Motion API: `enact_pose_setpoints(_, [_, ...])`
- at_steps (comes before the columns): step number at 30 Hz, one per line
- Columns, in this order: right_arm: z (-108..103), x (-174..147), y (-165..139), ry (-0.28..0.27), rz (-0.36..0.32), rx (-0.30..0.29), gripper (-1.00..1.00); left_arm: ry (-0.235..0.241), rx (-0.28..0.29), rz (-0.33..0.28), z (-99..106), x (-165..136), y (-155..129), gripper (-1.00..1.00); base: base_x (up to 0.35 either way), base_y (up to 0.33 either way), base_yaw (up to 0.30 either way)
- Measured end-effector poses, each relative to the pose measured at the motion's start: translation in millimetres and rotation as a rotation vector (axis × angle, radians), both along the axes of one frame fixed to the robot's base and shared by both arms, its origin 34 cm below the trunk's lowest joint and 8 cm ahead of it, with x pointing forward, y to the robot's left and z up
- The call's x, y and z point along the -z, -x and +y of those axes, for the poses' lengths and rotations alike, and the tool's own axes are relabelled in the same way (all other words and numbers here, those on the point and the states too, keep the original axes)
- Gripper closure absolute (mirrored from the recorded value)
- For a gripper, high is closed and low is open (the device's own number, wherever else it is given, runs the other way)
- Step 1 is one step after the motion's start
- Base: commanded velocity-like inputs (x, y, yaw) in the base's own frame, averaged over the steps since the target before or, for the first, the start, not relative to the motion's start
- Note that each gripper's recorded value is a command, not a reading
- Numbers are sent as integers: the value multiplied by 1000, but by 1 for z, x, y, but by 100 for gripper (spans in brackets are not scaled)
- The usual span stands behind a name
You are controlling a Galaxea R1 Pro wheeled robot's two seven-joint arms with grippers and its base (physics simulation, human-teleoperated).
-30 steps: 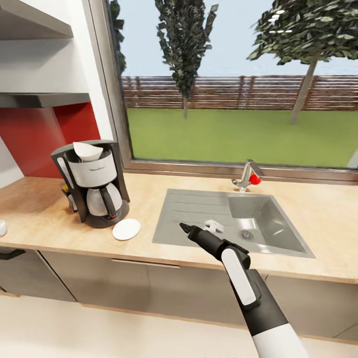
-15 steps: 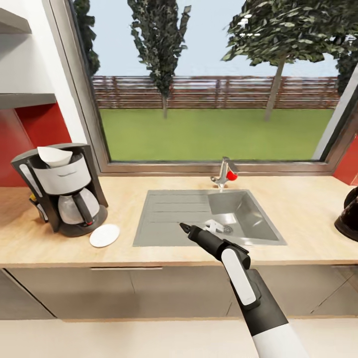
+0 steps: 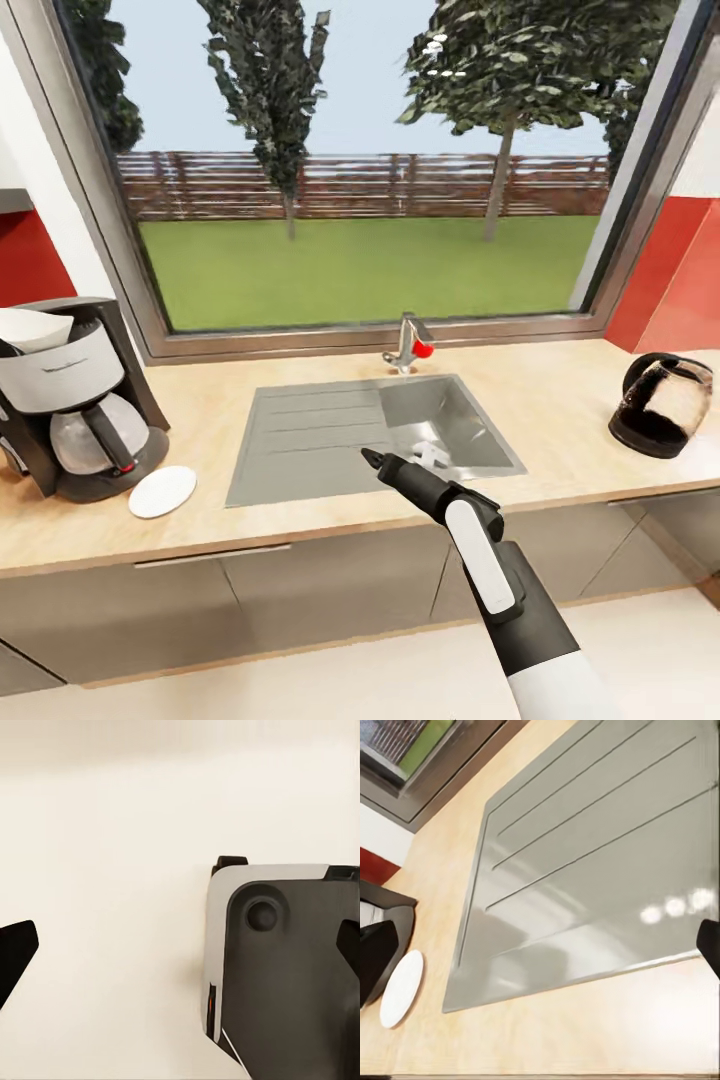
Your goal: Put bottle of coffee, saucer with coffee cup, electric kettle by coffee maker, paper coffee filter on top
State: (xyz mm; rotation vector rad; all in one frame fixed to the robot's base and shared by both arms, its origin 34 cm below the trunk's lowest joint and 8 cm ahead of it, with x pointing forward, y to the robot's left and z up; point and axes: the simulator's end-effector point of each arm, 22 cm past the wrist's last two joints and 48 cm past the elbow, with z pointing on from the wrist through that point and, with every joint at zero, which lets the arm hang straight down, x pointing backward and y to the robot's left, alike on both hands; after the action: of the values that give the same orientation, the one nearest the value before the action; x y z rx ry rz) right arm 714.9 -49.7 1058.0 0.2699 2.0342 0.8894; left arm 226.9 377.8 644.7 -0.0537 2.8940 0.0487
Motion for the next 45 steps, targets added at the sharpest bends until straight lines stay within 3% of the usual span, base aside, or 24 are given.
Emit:
enact_pose_setpoints(21, [1,0,0,0,0,-1,-100,0,0,0,0,0,0,-100,0,-15,-267])
enact_pose_setpoints(45, [0,0,0,0,0,-1,-100,-4,-11,-1,3,0,0,-100,-127,-183,-267])
